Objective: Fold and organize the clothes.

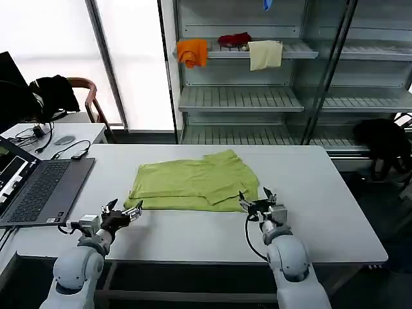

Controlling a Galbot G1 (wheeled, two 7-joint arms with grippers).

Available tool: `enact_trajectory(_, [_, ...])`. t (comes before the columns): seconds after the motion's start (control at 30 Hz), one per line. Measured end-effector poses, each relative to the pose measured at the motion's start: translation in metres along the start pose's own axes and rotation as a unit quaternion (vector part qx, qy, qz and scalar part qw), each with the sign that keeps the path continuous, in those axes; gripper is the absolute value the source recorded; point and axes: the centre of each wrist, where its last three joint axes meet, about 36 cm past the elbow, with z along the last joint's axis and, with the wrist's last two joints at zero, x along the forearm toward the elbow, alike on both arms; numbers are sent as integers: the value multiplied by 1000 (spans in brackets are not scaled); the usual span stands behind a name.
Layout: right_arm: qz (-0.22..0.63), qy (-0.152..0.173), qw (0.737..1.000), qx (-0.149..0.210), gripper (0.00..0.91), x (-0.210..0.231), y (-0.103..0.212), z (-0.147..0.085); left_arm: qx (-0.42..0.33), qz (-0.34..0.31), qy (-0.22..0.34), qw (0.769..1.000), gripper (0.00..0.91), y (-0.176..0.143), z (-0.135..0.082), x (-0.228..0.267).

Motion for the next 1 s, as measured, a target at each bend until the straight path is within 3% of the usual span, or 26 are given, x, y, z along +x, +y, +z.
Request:
enact_trajectory(0.13, [3, 7, 1000, -1, 595, 4, -4, 7, -5, -4, 3, 1000, 907, 0, 1, -3])
enact_trajectory(0.3, [5, 12, 1000, -2, 433, 5, -3, 10, -8, -9, 9, 1000, 907, 2, 4, -7])
enact_trajectory(0.43, [4, 20, 1000, -1, 191, 4, -1, 16, -11, -11, 13, 1000, 907, 3, 6, -10])
enact_trajectory(0.5, [3, 24, 1000, -1, 10, 4, 0, 19, -12, -10, 16, 1000, 846, 3, 8, -11])
enact_trajectory(0.57, [2, 27, 1000, -1, 0, 3, 2, 22, -13, -10, 18, 1000, 725, 3, 9, -13])
enact_trajectory(0.6, [1, 28, 1000, -1, 0, 3, 2, 23, -13, -10, 19, 1000, 534, 4, 10, -14])
enact_trajectory(0.63, [1, 29, 1000, 0, 0, 3, 2, 23, -14, -9, 21, 1000, 453, 4, 10, -14])
enact_trajectory(0.73, [-1, 29, 1000, 0, 0, 3, 3, 24, -16, -8, 23, 1000, 20, 4, 12, -17])
enact_trajectory(1.0, [-5, 29, 1000, 3, 0, 6, 4, 20, -13, -1, 29, 999, 0, 5, 15, -23])
